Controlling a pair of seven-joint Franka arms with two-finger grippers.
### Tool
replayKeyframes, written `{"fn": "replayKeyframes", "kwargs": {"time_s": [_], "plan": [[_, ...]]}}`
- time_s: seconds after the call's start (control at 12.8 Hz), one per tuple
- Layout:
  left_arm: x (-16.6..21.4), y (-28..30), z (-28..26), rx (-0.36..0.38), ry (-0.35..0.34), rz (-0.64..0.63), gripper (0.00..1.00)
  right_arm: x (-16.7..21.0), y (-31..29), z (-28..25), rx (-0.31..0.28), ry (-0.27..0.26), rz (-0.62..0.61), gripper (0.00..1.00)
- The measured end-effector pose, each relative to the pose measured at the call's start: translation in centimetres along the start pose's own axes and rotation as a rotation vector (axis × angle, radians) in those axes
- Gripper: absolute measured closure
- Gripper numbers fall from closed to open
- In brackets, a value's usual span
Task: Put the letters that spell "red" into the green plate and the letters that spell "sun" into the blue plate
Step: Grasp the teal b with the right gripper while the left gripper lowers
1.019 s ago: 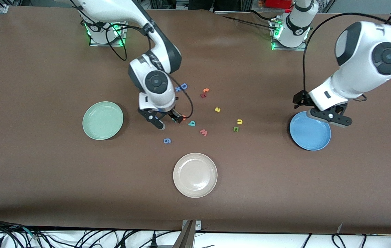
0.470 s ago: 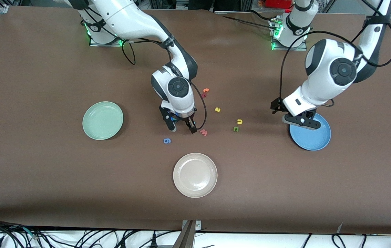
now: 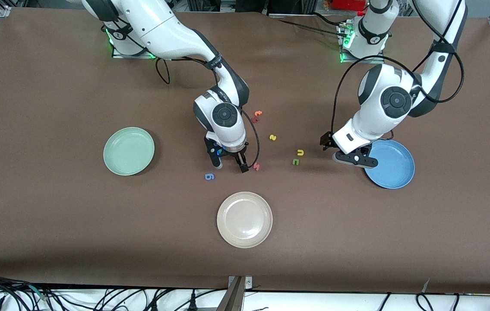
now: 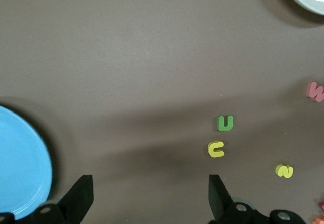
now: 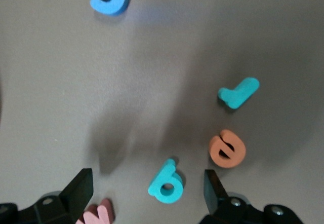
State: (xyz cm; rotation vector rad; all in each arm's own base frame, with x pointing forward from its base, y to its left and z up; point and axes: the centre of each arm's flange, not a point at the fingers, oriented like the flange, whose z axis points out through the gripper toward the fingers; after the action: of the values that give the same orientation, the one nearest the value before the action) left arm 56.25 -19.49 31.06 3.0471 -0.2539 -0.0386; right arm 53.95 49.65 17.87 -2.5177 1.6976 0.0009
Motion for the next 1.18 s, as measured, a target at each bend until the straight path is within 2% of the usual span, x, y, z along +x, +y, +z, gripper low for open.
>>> {"fn": "replayKeyframes", "kwargs": {"time_s": [0.24, 0.55, 0.63, 0.78, 1.02, 1.18], "plan": [[-0.1, 1.0, 1.8, 0.0, -0.014, -0.064, 0.0, -0.7, 0.3, 0.1, -0.003, -0.004, -0.006, 0.08], [-0.4, 4.3, 5.1, -0.004, -0.012, -0.122, 0.0, -0.8, 0.4, 0.1, -0.006, -0.003, -0.007, 0.52], [-0.4, 4.7, 5.9, -0.005, -0.013, -0.126, 0.0, -0.8, 0.4, 0.1, -0.007, -0.003, -0.007, 0.52], [-0.6, 5.1, 7.7, -0.005, -0.022, -0.127, 0.0, -0.8, 0.4, -0.1, -0.022, 0.001, -0.005, 0.7], [-0.8, 5.6, 9.7, -0.003, -0.035, -0.155, 0.0, -0.2, 0.5, -0.1, -0.069, 0.019, -0.001, 0.7], [-1.2, 6.5, 10.8, 0.0, -0.047, -0.178, 0.0, 0.7, 0.3, -1.2, -0.136, 0.042, -0.026, 0.7]]}}
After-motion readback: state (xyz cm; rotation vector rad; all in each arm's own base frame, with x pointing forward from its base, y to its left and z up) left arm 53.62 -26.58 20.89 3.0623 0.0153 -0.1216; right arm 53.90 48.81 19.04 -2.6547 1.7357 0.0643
